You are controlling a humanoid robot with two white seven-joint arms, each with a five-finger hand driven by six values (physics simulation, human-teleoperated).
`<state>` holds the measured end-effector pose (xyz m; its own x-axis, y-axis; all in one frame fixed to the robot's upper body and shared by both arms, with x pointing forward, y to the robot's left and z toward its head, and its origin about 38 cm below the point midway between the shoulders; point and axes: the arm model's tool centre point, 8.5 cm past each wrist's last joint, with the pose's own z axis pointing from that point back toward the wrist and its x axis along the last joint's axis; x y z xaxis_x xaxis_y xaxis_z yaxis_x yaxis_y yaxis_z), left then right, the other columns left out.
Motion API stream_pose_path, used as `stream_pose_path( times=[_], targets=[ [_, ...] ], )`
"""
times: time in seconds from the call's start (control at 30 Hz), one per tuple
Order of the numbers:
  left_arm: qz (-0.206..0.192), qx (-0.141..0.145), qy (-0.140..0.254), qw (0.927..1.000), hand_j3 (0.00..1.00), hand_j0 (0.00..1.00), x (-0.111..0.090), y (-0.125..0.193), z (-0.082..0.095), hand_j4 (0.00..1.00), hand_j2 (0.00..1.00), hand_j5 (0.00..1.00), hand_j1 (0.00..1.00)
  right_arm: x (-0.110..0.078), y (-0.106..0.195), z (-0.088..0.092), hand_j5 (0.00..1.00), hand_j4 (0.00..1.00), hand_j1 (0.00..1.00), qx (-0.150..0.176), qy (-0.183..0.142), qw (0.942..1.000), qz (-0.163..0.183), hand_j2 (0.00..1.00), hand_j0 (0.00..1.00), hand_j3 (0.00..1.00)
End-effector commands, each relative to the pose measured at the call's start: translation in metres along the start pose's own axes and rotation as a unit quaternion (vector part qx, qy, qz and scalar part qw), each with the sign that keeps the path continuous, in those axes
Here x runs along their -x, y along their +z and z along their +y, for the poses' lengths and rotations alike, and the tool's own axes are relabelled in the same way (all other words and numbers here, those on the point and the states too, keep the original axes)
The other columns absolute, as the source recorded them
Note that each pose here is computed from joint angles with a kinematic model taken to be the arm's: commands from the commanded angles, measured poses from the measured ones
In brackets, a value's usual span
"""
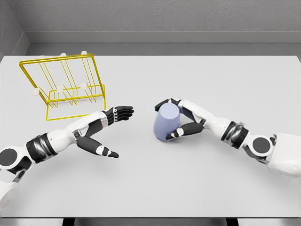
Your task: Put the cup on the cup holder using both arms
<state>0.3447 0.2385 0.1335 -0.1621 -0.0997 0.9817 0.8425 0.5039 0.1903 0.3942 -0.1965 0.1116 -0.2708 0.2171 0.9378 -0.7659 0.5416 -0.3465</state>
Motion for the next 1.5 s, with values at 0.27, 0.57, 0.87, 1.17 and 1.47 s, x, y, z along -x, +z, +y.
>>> stream_pose_path(
  times=[0.27, 0.57, 0.87, 1.17, 1.47],
  targets=[
    [0.000, 0.000, 0.002, 1.0000, 1.00, 1.00, 0.000, 0.001, 0.000, 1.00, 1.00, 1.00, 1.00, -0.007, -0.030, 0.023, 0.66, 0.66, 0.66, -0.023, -0.004, 0.9994, -0.028, 0.66, 0.66, 0.66],
    [0.000, -0.001, 0.002, 1.0000, 1.00, 1.00, 0.000, 0.001, 0.001, 1.00, 1.00, 1.00, 1.00, 0.008, -0.027, 0.010, 0.66, 0.66, 0.66, 0.003, 0.009, 0.9999, -0.007, 0.66, 0.66, 0.66],
    [0.000, -0.006, 0.000, 1.0000, 1.00, 1.00, -0.002, 0.002, 0.004, 1.00, 1.00, 1.00, 1.00, 0.013, -0.027, 0.020, 0.66, 0.66, 0.66, -0.008, 0.007, 0.9999, -0.002, 0.66, 0.66, 0.66],
    [0.000, -0.006, 0.000, 1.0000, 1.00, 1.00, -0.001, 0.002, 0.004, 1.00, 1.00, 1.00, 1.00, 0.015, -0.027, 0.023, 0.94, 0.94, 0.94, -0.011, 0.005, 0.9999, 0.000, 0.94, 0.94, 0.94],
    [0.000, -0.009, -0.001, 1.0000, 1.00, 1.00, -0.001, 0.002, 0.007, 1.00, 1.00, 1.00, 1.00, 0.017, -0.014, 0.008, 1.00, 1.00, 1.00, 0.002, 0.016, 0.9998, 0.011, 1.00, 1.00, 1.00]
  ],
)
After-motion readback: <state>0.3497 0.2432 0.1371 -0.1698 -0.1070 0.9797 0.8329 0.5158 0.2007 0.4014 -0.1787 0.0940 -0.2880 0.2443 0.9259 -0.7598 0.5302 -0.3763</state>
